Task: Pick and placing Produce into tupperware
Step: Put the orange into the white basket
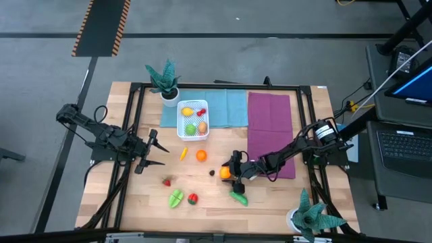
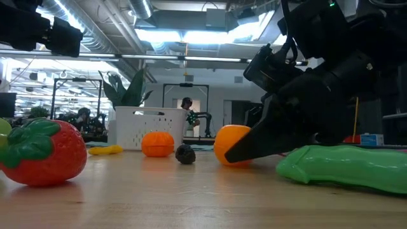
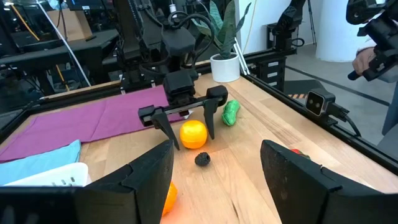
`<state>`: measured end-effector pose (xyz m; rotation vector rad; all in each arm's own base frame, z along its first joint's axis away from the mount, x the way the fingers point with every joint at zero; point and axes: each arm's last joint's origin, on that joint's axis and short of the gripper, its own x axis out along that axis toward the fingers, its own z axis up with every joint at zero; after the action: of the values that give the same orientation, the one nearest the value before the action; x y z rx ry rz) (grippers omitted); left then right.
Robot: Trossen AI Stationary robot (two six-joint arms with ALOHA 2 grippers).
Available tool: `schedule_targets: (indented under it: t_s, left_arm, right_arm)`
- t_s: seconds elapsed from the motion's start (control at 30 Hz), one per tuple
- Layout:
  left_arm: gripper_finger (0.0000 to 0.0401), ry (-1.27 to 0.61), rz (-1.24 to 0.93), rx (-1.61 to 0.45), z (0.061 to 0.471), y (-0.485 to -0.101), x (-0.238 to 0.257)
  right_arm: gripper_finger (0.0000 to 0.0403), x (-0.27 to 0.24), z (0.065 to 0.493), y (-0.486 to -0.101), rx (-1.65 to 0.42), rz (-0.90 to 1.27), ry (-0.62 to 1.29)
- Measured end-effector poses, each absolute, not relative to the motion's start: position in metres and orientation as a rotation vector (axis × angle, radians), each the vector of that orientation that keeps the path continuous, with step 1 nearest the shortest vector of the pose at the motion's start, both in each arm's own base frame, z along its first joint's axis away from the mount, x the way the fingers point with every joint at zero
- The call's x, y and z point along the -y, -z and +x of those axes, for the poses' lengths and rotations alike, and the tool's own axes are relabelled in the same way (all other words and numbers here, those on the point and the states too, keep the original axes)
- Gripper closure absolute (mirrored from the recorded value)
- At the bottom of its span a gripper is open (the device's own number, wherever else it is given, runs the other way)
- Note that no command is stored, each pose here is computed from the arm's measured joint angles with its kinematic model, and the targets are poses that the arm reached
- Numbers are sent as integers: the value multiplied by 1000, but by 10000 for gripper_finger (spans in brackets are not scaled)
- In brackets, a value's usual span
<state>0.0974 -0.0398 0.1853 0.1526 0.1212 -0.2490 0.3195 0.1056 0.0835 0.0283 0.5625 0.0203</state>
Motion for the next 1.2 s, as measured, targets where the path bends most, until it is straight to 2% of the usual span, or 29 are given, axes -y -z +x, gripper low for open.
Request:
schedule_targets:
  t_s: [0.33, 0.73, 1.2]
  left_arm:
    - [167, 249, 153, -121, 97, -185, 40]
    - [167, 249, 147, -121, 97, -185, 40]
    - [167, 239, -5, -140, 97, -185, 40]
  right_arm:
    - [153, -105, 320, -84, -561, 28, -18]
    - [147, -104, 323, -89, -494, 49, -14]
    - [151, -87, 346, -110, -364, 84, 4]
